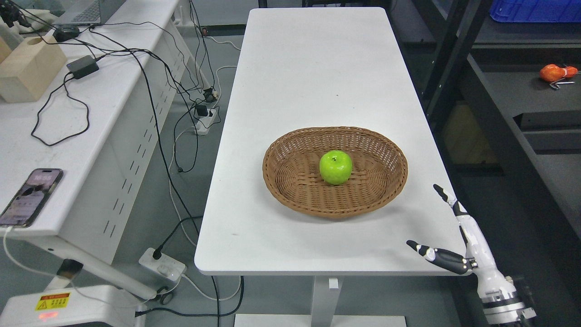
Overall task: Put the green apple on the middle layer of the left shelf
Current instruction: 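Drive toward the table and raise the right hand near the wicker basket, then reach the right hand over the basket toward the green apple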
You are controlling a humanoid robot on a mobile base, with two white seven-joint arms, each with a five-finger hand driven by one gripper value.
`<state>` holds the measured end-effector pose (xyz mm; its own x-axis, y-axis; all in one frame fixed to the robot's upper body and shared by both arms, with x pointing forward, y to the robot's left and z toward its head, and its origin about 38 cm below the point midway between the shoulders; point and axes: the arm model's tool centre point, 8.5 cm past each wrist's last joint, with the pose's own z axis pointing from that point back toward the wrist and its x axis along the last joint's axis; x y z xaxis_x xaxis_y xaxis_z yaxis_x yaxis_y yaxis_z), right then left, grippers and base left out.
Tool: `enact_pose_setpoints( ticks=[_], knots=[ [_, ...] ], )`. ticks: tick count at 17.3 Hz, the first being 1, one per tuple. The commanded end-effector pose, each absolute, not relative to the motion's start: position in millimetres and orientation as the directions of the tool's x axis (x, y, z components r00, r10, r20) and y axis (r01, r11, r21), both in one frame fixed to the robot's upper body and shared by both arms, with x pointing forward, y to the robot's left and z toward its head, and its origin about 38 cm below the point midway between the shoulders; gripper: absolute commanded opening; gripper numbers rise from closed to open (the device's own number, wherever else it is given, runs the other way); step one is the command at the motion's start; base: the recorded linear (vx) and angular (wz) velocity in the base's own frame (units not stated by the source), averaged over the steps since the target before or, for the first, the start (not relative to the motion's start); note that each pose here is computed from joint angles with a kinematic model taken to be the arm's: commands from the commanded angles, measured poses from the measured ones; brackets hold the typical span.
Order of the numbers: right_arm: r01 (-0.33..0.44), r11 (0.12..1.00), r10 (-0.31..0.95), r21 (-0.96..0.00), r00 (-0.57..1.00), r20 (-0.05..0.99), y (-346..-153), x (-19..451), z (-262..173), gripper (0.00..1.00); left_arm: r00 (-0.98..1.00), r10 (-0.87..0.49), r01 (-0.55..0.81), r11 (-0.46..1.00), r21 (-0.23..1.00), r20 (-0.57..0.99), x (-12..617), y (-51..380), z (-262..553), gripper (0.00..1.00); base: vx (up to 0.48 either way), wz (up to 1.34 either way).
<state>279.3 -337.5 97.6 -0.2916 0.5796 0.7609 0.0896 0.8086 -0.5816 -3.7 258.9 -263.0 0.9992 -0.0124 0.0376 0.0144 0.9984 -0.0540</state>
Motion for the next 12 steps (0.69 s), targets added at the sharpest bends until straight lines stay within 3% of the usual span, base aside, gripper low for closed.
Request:
enact_pose_setpoints(
  ticks=[1,5,7,10,12],
  knots=[
    [0.149,0.792,0.6,-0.593,-0.37,0.709,-353.5,309,138,0.99,0.999,-0.014,0.015,0.999,-0.038,0.037,-4,270,-262,1.0,0.334,-0.2],
    [0.137,0.755,0.63,-0.641,-0.422,0.652,-360.3,309,149,1.0,0.999,-0.013,0.015,0.999,-0.037,0.036,-4,270,-262,1.0,0.272,-0.17],
    [0.076,0.728,0.641,-0.682,-0.428,0.637,-359.8,307,148,1.0,0.999,-0.014,0.015,0.999,-0.036,0.037,-4,270,-262,1.0,0.212,-0.14],
    [-0.061,0.708,0.604,-0.703,-0.464,0.648,-329.8,312,136,1.0,0.999,-0.014,0.015,0.999,-0.036,0.037,-4,270,-262,1.0,0.193,-0.08],
    [-0.084,0.7,0.577,-0.709,-0.519,0.631,-316.1,310,135,1.0,0.999,-0.014,0.015,0.999,-0.038,0.037,-4,270,-262,1.0,0.174,-0.05]
  ],
)
